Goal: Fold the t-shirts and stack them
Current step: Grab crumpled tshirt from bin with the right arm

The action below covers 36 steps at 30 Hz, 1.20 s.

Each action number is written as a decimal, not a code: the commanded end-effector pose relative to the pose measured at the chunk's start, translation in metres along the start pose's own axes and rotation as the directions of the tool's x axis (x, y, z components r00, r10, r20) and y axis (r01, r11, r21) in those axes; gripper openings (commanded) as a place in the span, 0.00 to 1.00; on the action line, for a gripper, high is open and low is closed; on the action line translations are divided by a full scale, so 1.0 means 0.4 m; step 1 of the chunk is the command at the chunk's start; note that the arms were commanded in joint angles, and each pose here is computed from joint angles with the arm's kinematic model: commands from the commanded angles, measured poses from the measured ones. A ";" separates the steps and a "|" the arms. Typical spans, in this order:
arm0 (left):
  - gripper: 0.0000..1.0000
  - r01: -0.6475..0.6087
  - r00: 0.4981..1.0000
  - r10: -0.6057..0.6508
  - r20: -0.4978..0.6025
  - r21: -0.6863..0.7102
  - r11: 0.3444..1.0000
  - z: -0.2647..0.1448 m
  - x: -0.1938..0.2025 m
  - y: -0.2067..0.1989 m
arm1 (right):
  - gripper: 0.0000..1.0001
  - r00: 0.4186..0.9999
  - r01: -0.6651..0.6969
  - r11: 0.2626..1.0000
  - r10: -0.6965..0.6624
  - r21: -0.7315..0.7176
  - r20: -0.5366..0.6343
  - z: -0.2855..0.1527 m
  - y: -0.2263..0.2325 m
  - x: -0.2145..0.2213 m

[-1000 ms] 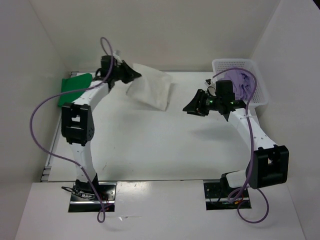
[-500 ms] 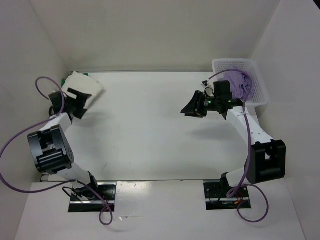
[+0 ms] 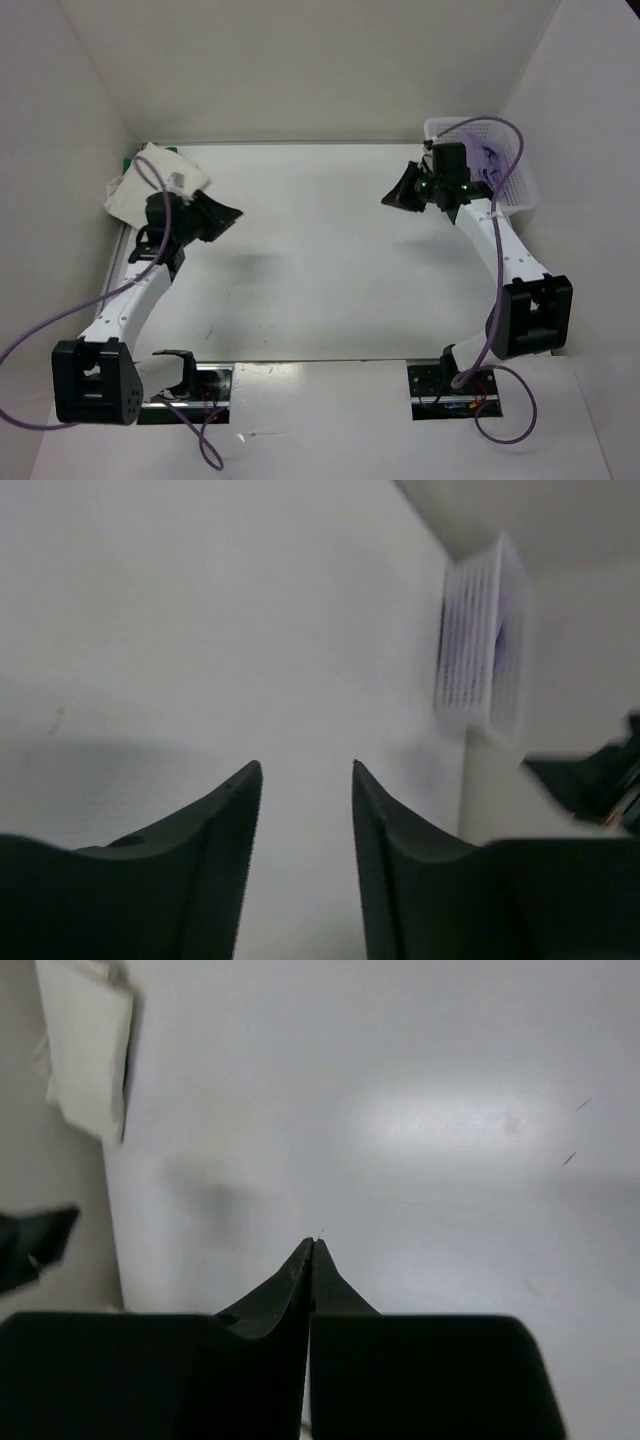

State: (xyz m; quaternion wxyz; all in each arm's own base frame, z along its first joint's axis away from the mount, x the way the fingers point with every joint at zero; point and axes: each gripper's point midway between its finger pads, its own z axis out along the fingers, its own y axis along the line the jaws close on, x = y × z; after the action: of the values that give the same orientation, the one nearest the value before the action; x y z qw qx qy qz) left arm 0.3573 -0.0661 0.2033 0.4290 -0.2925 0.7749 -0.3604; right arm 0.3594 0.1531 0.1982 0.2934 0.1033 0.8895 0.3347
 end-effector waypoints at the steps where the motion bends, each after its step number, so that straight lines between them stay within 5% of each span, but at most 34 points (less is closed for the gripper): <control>1: 0.44 -0.107 0.971 0.118 -0.207 0.066 0.992 0.032 0.184 -0.049 | 0.00 0.962 -0.032 0.975 -0.030 0.221 0.272 -0.036 -0.068 -0.216; 4: 0.34 -0.163 0.905 0.199 -0.375 0.125 0.979 0.040 0.367 -0.094 | 0.13 0.922 -0.091 0.927 -0.060 0.365 0.382 -0.068 -0.161 -0.341; 9: 0.37 -0.229 0.790 0.312 -0.527 0.218 0.949 0.024 0.578 -0.129 | 0.29 0.825 -0.269 0.784 -0.112 0.559 0.554 -0.163 -0.345 -0.492; 13: 0.45 -0.251 0.758 0.357 -0.546 0.260 0.932 0.016 0.593 -0.139 | 0.37 0.777 -0.378 0.738 -0.075 0.558 0.625 -0.182 -0.453 -0.561; 23: 0.50 -0.283 0.720 0.410 -0.560 0.302 0.910 0.025 0.603 -0.146 | 0.56 0.770 -0.513 0.604 0.011 0.610 0.638 -0.086 -0.694 -0.615; 32: 0.52 -0.291 0.696 0.419 -0.584 0.305 0.907 0.061 0.619 -0.144 | 0.57 0.657 -0.670 0.553 0.132 0.495 0.742 -0.061 -0.801 -0.662; 36: 0.54 -0.299 0.684 0.417 -0.598 0.292 0.908 0.076 0.627 -0.132 | 0.56 0.664 -0.682 0.544 0.181 0.488 0.726 -0.009 -0.843 -0.670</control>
State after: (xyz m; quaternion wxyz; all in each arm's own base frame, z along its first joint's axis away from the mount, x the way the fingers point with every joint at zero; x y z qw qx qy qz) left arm 0.2661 -0.2884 0.1085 0.2024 0.0175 0.8937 -0.4000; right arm 0.5642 -0.1925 0.1012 0.3882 0.5125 0.7643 -0.0496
